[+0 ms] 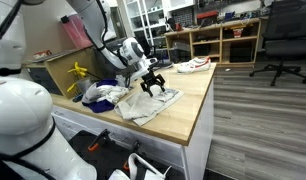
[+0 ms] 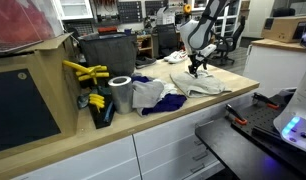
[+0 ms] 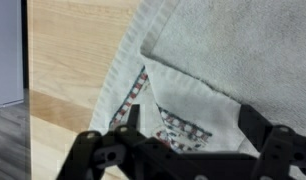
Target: Fold the towel from left to right then move it to the left.
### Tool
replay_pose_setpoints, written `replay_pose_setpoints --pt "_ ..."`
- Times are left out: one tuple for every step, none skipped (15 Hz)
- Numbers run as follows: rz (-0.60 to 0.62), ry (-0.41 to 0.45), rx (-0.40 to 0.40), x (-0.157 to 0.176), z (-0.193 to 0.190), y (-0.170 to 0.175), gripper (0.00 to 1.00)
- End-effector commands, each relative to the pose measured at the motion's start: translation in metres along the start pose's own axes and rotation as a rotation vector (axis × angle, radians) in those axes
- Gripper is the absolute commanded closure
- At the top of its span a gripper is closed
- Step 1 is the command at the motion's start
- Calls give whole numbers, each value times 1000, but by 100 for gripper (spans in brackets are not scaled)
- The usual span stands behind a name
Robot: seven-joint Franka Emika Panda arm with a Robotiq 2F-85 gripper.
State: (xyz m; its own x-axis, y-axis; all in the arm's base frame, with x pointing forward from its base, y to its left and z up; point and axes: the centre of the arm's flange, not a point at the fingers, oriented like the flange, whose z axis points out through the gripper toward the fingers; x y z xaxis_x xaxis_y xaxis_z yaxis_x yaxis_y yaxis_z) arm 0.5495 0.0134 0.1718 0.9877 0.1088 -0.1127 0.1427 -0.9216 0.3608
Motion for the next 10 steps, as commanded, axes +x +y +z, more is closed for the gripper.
replay_pose_setpoints --pt "16 -7 41 4 -4 -7 0" --pt "24 -11 55 5 -4 -10 0" --pt "30 -15 66 6 -4 -13 0" --pt "33 -18 70 7 -2 -15 0" --pt "33 -17 63 8 0 -16 0" --pt "30 -19 59 9 3 -16 0" --pt "27 -17 48 11 6 -15 0" --pt "26 -17 40 12 8 -14 0" --pt "24 -14 31 14 9 -12 0" --pt "23 -11 21 16 10 -10 0"
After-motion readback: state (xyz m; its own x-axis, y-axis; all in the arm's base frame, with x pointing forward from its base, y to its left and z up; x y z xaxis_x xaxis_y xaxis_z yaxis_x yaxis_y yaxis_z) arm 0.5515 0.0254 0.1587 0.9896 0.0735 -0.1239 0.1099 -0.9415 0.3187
